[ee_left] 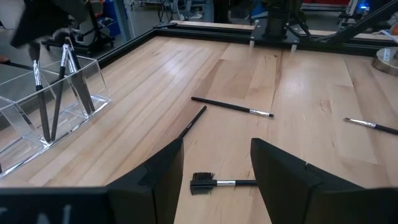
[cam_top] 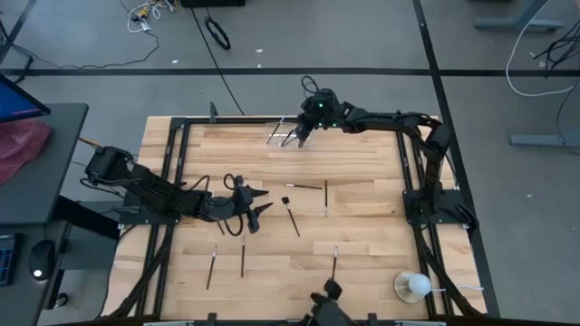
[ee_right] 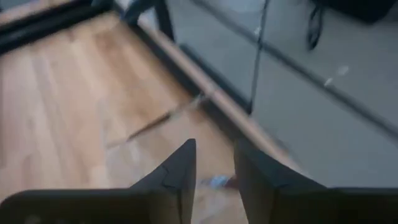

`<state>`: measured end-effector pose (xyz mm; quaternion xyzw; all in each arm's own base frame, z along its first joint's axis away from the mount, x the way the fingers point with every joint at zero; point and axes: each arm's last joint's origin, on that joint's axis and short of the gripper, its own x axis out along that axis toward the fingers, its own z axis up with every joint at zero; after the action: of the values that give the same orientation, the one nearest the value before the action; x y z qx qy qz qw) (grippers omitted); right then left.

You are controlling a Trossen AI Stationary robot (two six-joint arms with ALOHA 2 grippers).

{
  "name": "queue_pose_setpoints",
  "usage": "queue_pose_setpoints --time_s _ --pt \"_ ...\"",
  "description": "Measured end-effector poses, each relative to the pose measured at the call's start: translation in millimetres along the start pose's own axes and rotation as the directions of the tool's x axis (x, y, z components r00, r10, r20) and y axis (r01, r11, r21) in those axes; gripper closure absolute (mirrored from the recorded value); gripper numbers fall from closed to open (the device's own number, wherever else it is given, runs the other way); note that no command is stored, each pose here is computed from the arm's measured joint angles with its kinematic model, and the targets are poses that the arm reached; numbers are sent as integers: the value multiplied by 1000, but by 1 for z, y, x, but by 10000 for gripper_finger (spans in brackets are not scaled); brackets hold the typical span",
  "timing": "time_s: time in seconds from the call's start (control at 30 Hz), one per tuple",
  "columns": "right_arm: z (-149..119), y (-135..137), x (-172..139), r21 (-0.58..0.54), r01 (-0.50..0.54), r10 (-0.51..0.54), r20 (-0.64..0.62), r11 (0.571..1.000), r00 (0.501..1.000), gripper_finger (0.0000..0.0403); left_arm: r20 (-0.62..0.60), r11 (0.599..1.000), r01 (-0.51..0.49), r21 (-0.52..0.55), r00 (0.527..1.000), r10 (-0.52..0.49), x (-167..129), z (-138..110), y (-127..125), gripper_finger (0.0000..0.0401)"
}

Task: Put items in baskets/containers
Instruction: Put the black eyeshadow brush into the transparent organizer

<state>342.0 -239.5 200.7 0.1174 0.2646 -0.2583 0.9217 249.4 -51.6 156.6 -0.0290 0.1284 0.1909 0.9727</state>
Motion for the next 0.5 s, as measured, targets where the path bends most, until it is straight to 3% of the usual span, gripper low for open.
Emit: queue_pose_setpoints --time_s 0.13,0.2,0.37,0.5 --pt "19 4 -19 -87 38 -31 85 995 996 288 0 1000 -1 0 1000 1 0 0 0 208" --pt "23 12 -32 -143 27 -18 66 989 998 289 0 1000 -1 -1 1000 1 0 0 0 208" --pt "15 40 -59 -290 -106 72 -125 951 990 317 0 1000 -1 -18 1000 1 0 0 0 208" --pt "-1 43 -59 -280 -188 108 -277 942 955 362 0 1000 0 -18 1000 0 0 0 0 208"
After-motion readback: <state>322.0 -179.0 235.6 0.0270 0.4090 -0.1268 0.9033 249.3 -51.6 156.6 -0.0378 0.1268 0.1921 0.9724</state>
